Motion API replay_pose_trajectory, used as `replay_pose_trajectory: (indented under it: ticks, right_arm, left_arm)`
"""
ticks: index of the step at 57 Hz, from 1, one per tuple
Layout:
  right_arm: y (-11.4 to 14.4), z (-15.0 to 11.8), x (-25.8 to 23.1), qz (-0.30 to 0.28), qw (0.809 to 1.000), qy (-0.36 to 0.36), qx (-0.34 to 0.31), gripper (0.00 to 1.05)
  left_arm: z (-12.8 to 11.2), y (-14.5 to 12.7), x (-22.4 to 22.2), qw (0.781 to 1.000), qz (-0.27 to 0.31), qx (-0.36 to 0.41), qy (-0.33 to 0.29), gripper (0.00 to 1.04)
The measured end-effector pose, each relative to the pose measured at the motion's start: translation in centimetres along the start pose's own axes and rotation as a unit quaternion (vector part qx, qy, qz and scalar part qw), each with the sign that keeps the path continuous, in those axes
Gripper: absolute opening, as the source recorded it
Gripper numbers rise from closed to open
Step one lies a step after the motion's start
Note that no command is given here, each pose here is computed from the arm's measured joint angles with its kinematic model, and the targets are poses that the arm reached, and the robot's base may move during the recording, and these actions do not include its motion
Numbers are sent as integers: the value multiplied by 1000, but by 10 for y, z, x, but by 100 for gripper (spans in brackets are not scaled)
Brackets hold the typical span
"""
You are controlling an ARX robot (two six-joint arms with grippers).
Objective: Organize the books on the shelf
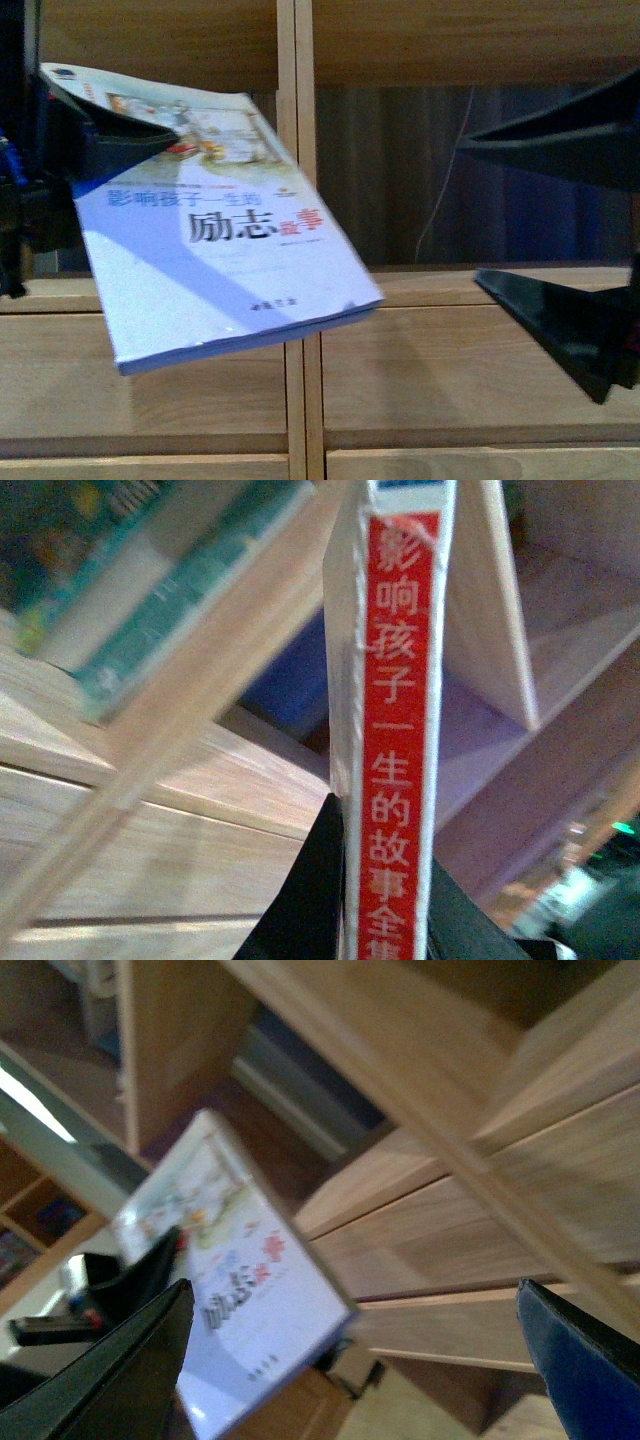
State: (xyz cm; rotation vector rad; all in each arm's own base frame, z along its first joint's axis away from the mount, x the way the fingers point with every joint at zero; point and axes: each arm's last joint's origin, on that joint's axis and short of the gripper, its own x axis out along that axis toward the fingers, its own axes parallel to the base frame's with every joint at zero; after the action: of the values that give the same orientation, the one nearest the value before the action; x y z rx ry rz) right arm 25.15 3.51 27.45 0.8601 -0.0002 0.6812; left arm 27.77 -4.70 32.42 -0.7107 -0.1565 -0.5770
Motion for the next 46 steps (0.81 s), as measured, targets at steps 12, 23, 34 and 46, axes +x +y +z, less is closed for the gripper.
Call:
replay_pose_trajectory:
  ticks: [12,23,34,46]
  right_arm:
    - [-27,33,-40,-141,977,-24,-156,98]
    - [-26,57,-74,-190,930,-49,-310,98]
    - [-8,58,-92,-174,898,-64,-399,98]
    - [-8,58,-93,-176,894,-63,-407,98]
  left_arm:
    - [35,28,9,978,126,156,-64,7]
    - [55,35,45,938,164,289,-93,7]
    - [49,38,86,905,166,382,-84,7]
    - [50,33,127,865,147,466,-114,7]
